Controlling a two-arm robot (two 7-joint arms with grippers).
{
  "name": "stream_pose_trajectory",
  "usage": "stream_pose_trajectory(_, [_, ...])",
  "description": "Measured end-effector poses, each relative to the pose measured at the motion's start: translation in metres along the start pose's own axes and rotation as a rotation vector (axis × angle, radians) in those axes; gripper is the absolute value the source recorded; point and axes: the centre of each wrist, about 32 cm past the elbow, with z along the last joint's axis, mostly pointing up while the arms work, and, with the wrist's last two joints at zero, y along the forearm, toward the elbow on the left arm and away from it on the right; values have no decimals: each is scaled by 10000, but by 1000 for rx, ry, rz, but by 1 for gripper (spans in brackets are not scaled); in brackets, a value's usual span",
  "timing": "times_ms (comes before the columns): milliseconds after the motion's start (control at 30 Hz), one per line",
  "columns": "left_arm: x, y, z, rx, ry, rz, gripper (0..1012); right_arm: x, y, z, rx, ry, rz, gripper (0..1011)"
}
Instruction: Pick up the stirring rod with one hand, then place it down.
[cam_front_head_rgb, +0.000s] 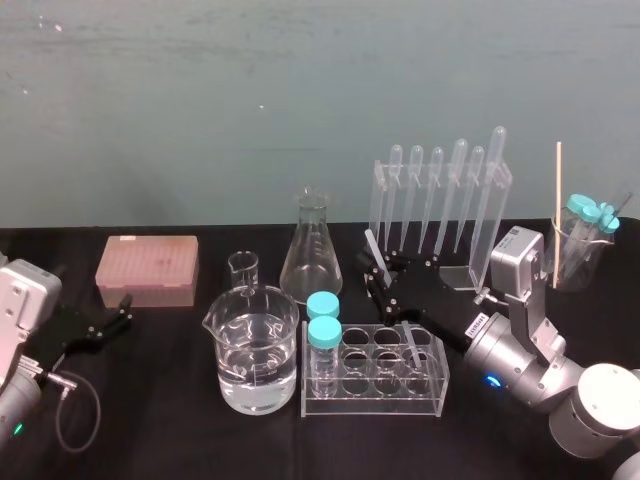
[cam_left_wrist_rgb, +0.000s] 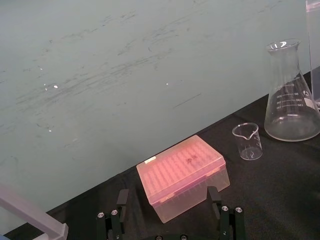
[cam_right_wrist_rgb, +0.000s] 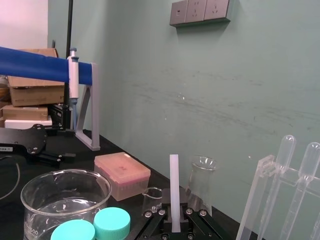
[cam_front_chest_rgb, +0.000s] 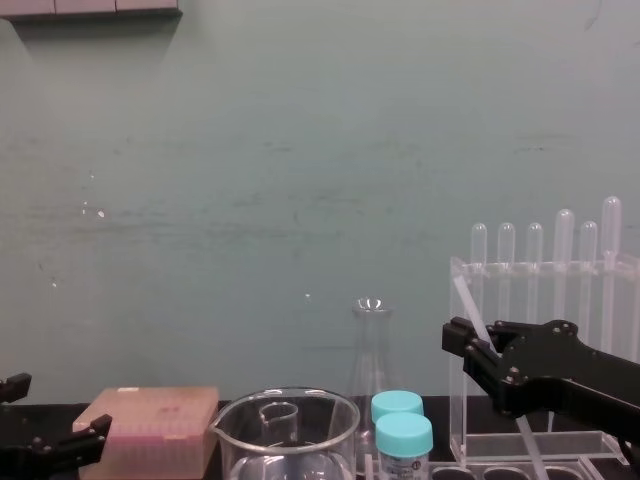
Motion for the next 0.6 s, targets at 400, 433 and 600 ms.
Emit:
stream_pose_trajectory(400, [0, 0, 0, 0, 0, 0, 1000, 0, -1, 2, 4, 1, 1, 252])
stream_pose_trajectory(433, [0, 0, 0, 0, 0, 0, 1000, 0, -1, 2, 4, 1, 2, 269])
stream_pose_trajectory(600, [0, 0, 0, 0, 0, 0, 1000, 0, -1, 3, 5, 0, 2, 447])
